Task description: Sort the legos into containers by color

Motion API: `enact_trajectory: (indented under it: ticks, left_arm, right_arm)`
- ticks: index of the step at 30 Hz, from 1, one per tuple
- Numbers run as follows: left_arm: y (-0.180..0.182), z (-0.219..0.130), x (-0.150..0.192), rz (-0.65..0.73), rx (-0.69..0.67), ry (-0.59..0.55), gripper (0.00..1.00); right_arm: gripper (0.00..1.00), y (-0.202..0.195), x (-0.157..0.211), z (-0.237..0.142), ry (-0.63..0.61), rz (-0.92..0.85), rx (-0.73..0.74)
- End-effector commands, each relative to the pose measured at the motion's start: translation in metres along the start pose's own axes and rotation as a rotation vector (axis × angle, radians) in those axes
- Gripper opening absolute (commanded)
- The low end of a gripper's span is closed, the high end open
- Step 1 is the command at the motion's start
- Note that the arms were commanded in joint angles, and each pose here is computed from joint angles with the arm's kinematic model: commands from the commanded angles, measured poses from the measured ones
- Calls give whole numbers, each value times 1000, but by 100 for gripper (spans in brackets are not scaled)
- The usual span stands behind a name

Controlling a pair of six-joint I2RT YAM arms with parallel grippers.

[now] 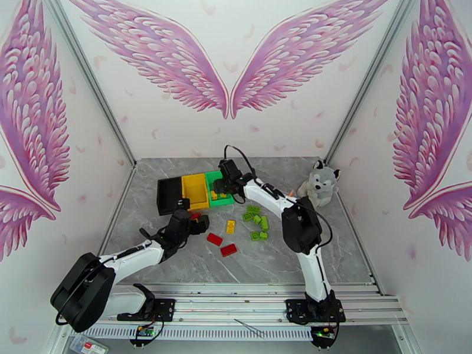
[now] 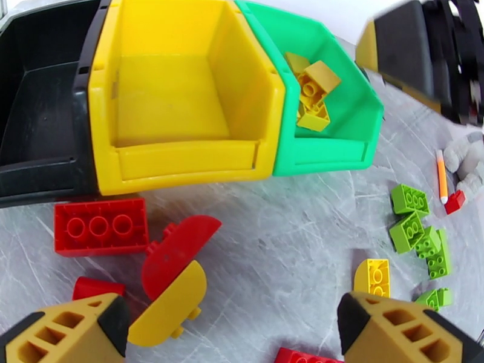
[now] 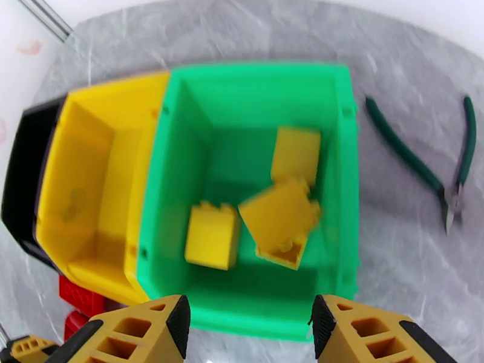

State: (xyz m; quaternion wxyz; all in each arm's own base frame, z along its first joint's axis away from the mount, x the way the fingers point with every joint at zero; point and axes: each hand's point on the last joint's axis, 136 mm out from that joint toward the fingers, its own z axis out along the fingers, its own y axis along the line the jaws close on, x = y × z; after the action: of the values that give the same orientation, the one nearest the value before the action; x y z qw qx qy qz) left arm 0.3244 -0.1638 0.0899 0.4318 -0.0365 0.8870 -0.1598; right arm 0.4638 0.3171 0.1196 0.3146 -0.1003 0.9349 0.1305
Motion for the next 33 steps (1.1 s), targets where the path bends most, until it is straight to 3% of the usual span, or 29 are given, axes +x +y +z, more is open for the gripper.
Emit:
enact_trajectory:
  ticks: [1,10,20,33]
  left_arm:
    - [-9,0,-3,44,0,0,93]
    - [-41,15,22,127,33,81,82]
    - [-109,48,50,233,88,180,75]
    - [-120,83,78,393,-121,250,65]
  right_arm:
    - [59,-3,2,-34,-46,32,2]
    - [59,-53,52,-85,-64,97,151]
    - [67,-92,99,-128,-82,156,237]
    - [70,-118,136,-146,-82,195,280]
